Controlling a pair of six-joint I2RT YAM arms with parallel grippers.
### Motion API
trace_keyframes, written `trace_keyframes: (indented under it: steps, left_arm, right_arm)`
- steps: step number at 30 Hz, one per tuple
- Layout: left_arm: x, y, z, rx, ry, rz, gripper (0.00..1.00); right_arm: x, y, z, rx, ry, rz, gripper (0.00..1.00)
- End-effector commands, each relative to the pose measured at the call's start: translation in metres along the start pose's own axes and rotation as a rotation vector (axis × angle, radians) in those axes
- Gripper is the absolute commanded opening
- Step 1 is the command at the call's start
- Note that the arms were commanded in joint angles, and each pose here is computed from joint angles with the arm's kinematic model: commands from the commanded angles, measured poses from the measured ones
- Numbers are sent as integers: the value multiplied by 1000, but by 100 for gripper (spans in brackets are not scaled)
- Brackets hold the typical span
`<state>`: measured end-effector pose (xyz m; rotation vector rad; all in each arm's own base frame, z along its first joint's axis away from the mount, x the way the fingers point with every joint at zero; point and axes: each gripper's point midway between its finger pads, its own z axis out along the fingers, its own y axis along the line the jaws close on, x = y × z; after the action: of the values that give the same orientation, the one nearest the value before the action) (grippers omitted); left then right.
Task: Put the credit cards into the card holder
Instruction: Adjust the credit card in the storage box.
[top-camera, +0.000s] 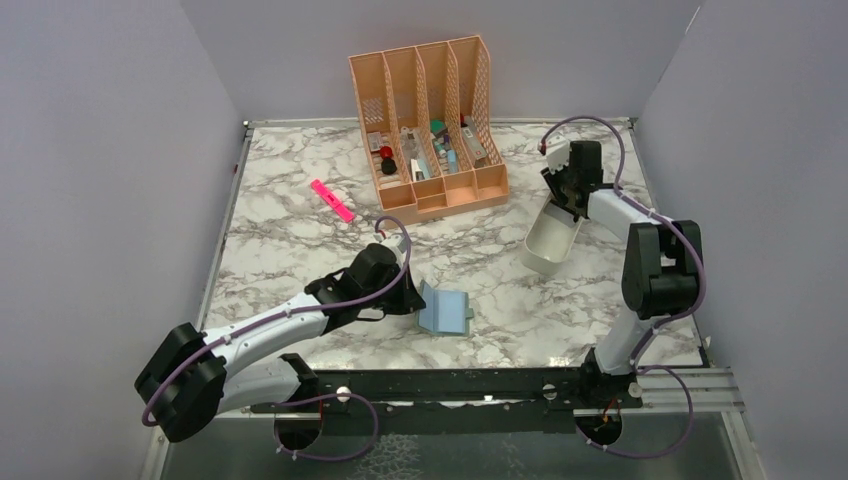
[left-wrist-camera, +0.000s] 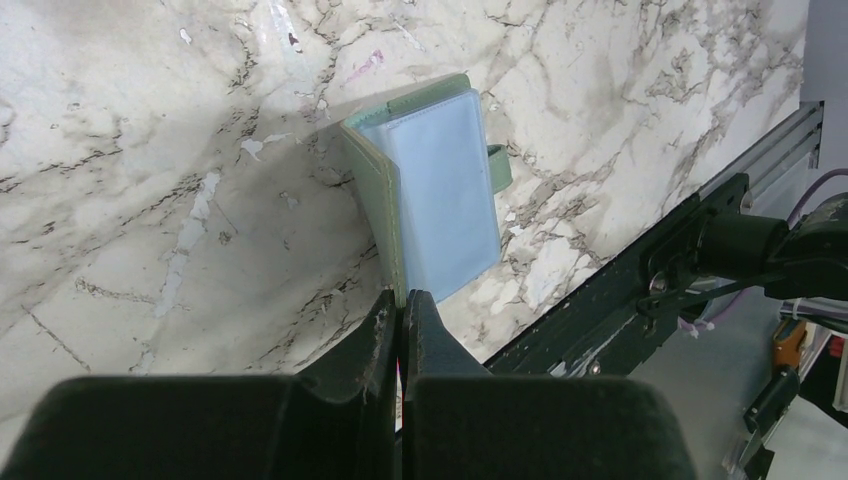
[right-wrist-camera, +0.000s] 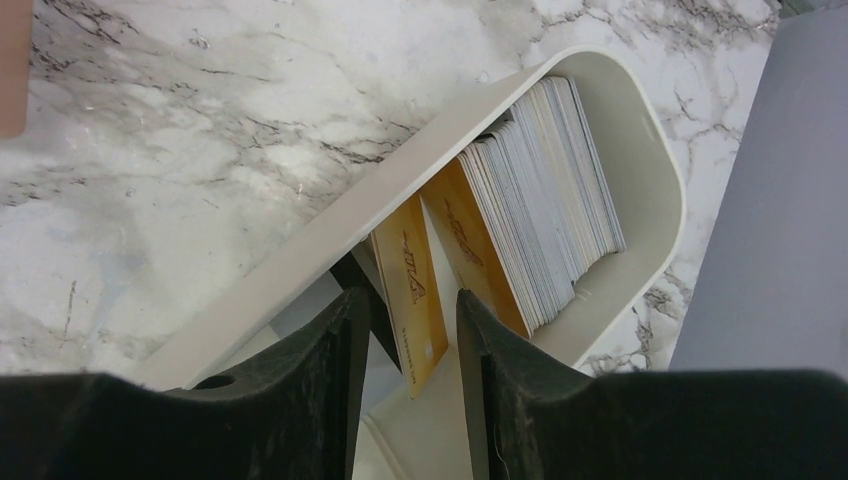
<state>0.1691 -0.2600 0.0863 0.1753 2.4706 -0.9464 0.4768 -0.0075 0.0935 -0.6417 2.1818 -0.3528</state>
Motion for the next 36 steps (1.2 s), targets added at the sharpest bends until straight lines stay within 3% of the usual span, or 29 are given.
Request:
trace_keyframes:
  steps: [1,6,14,22,36]
  left_arm:
    - [-11,-19,-6,71,-37,8,4]
    - [-11,-19,-7,70,-36,8,4]
    - [-12,-18,-10,63,-44,14,4]
    - [-13,-17,-10,63,-51,13,4]
    - [-12,-17,-7,67,-46,17,4]
  right_arm:
    - [14,14,10,-42,19,-10,43]
    - [24,21,22,-60,43,-18,42]
    - [30,-4,33,78,92,-46,34]
    - [8,-23,19,148,19,-30,25]
    - [0,-36,11,210,-2,-26,25]
